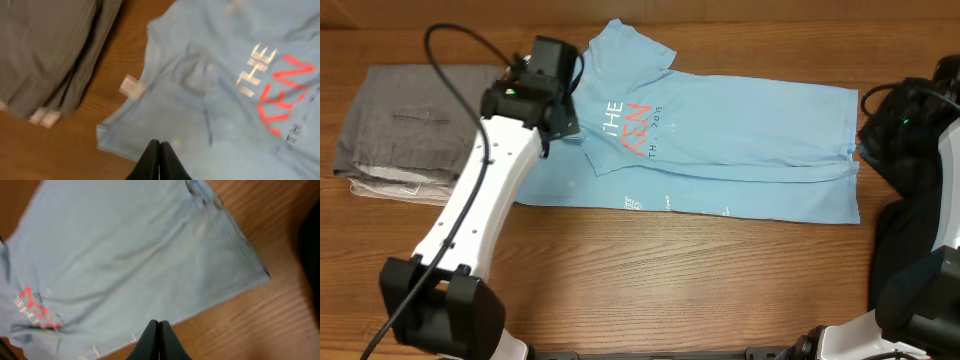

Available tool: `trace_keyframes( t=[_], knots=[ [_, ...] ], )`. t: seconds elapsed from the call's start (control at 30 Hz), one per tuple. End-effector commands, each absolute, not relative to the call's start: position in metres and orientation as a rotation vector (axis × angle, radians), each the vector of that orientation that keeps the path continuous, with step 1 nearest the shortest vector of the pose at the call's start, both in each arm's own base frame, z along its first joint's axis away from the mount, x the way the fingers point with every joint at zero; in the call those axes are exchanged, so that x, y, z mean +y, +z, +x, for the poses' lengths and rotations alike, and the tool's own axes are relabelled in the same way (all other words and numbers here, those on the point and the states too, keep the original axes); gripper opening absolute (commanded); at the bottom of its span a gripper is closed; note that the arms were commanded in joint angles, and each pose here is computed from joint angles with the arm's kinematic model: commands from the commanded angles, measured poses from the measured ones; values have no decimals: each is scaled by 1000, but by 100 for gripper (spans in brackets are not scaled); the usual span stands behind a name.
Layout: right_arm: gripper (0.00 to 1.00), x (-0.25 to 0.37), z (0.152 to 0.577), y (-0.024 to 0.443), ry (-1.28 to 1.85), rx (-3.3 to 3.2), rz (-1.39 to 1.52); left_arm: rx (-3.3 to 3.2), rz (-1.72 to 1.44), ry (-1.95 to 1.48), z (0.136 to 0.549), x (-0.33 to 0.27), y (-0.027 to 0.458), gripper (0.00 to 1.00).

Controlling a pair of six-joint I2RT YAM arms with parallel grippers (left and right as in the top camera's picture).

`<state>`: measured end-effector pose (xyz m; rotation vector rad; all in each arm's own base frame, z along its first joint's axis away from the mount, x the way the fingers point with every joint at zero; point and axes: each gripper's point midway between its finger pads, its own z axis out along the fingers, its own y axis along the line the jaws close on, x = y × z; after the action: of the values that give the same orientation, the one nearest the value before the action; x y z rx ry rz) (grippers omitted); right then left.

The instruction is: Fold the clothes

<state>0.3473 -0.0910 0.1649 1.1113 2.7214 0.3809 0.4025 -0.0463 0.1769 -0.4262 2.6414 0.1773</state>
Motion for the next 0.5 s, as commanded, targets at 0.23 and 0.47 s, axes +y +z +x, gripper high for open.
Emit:
trace_keyframes(
  t=[0.23, 0.47],
  knots=[
    [4, -68, 308, 78, 424, 2874, 1122, 2868, -620, 24, 360, -17, 86, 6],
    [4, -68, 298, 29, 387, 2839, 1152, 2883, -577, 33, 348, -16, 48, 4]
  ],
)
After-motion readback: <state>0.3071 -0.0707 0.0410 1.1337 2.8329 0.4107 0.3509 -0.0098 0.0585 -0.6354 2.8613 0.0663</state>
